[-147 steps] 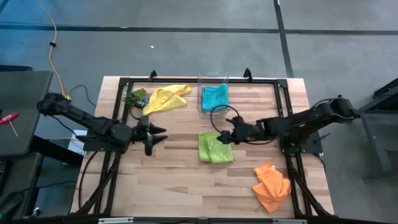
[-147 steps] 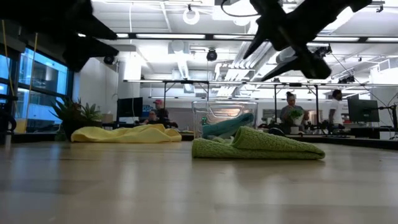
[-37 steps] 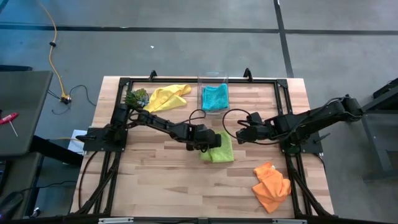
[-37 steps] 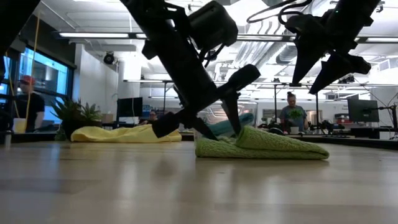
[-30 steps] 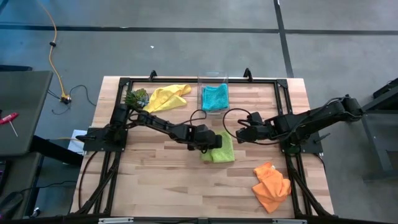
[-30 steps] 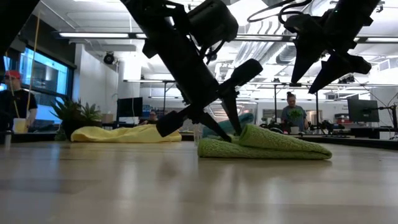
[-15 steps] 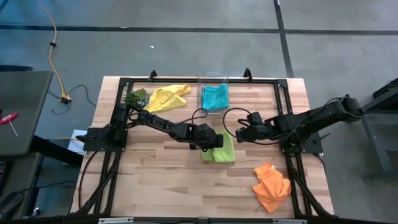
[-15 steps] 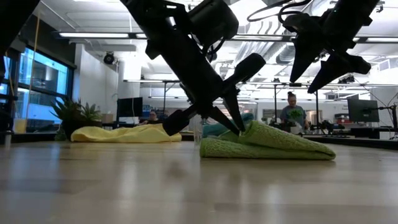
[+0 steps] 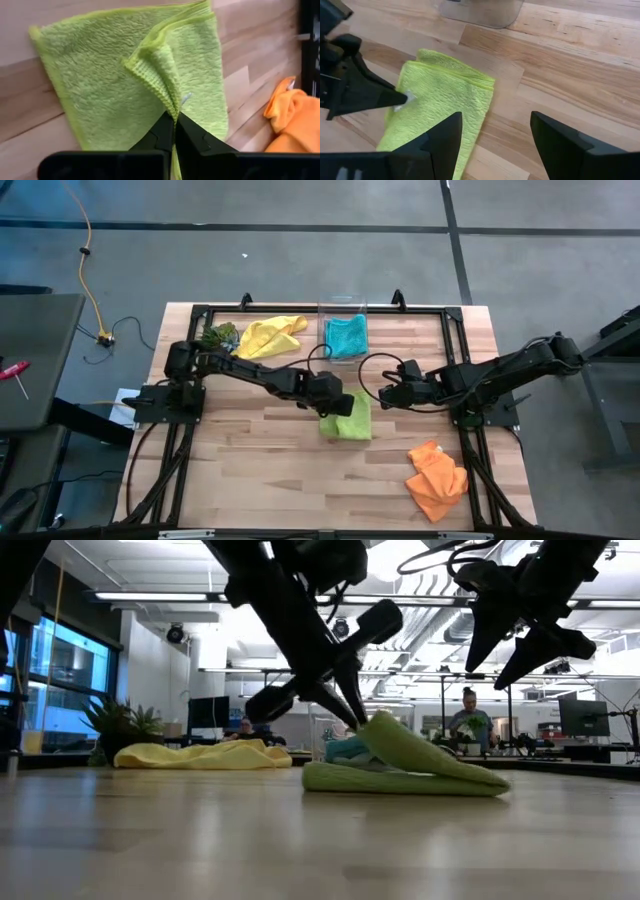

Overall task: Fold microfiber towels
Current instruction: Fold the green microfiber cloth

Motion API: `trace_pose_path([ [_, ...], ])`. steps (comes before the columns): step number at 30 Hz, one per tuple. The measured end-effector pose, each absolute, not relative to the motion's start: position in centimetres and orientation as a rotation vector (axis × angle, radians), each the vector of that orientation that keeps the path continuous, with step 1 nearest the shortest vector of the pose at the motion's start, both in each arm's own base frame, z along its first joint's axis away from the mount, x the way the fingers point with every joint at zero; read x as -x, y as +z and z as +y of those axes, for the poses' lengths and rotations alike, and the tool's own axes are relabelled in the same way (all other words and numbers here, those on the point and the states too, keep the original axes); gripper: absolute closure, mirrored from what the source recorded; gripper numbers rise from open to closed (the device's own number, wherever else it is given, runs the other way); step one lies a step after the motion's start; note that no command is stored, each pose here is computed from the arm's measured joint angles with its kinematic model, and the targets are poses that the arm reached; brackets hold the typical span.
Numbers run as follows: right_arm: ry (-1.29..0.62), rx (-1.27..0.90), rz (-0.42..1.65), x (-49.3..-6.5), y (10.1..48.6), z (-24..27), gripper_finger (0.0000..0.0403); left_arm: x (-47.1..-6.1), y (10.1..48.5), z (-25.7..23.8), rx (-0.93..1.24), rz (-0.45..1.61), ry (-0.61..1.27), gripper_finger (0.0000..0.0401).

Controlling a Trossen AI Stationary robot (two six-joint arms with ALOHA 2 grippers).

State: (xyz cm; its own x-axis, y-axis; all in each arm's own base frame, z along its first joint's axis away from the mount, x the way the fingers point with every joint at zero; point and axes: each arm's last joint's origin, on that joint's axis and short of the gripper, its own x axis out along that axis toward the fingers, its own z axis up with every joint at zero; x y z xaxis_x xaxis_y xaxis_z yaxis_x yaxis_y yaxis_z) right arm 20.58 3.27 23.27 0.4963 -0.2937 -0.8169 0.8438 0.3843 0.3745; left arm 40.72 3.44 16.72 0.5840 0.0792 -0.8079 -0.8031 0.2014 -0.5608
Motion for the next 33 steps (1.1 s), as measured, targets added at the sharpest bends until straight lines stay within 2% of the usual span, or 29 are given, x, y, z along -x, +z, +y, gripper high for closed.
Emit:
trace_pose_path([
  [18,-0.794,-0.91,0.762,-20.5,23.2,3.4,0.0174,-39.8,18.7,3.7,1.101,0.793,0.616,0.0401],
  [25,-0.796,-0.907,0.783,-20.4,23.1,3.4,0.0174,-38.3,18.3,4.9,0.972,0.929,0.662,0.0401],
  [33,-0.638,-0.914,0.772,-22.4,22.8,4.1,0.0174,-38.2,18.4,5.7,0.933,0.914,0.675,0.0401],
])
